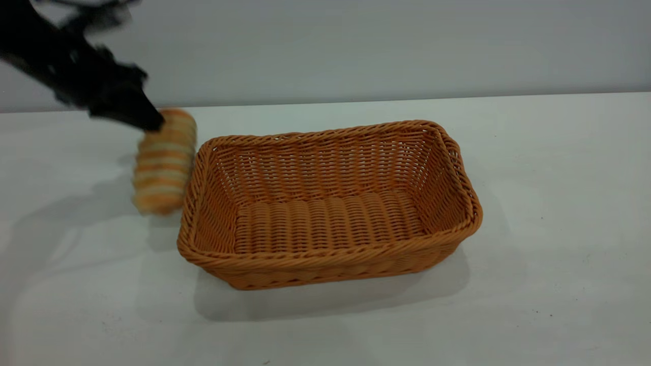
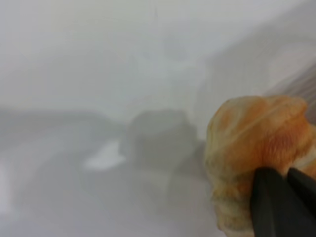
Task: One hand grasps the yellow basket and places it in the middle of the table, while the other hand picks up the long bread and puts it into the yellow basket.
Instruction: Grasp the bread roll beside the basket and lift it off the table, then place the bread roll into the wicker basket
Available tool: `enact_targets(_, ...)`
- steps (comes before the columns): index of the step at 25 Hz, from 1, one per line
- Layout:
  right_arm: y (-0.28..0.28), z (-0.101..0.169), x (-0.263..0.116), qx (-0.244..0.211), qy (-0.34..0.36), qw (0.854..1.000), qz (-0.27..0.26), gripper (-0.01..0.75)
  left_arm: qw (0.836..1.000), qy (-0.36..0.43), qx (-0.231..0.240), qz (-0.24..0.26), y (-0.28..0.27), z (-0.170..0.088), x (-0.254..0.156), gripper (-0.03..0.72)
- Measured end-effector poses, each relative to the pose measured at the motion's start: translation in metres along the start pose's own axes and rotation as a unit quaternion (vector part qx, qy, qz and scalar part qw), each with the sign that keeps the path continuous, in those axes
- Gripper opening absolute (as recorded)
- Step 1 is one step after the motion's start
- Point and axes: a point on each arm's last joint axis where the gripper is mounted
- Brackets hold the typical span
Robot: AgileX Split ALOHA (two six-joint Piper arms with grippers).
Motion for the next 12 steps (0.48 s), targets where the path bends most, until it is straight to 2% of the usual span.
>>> enact_targets(6, 0.0, 0.0, 0.0, 0.0, 0.0, 1.0, 0.0, 0.301, 0.998, 0.035, 0.036, -0.024, -0.056, -0.017, 0.025, 0.018)
enact_targets(8, 0.0, 0.0, 0.0, 0.0, 0.0, 1.0, 0.0, 0.301, 0.998, 0.037, 0.025, -0.039, -0.066, -0.027, 0.031, 0.018)
enact_targets(12, 0.0, 0.0, 0.0, 0.0, 0.0, 1.0, 0.001, 0.301, 0.996, 0.06, -0.032, -0.062, -0.06, -0.058, 0.045, 0.018)
Point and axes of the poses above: a point on each arm's last joint axis where the gripper is mounted, y pointing out along that axis toward the gripper, z along the wrist's bending axis when the last joint is at zero, x = y × z, and after that the axes turned 8 degrees about y, right-handed
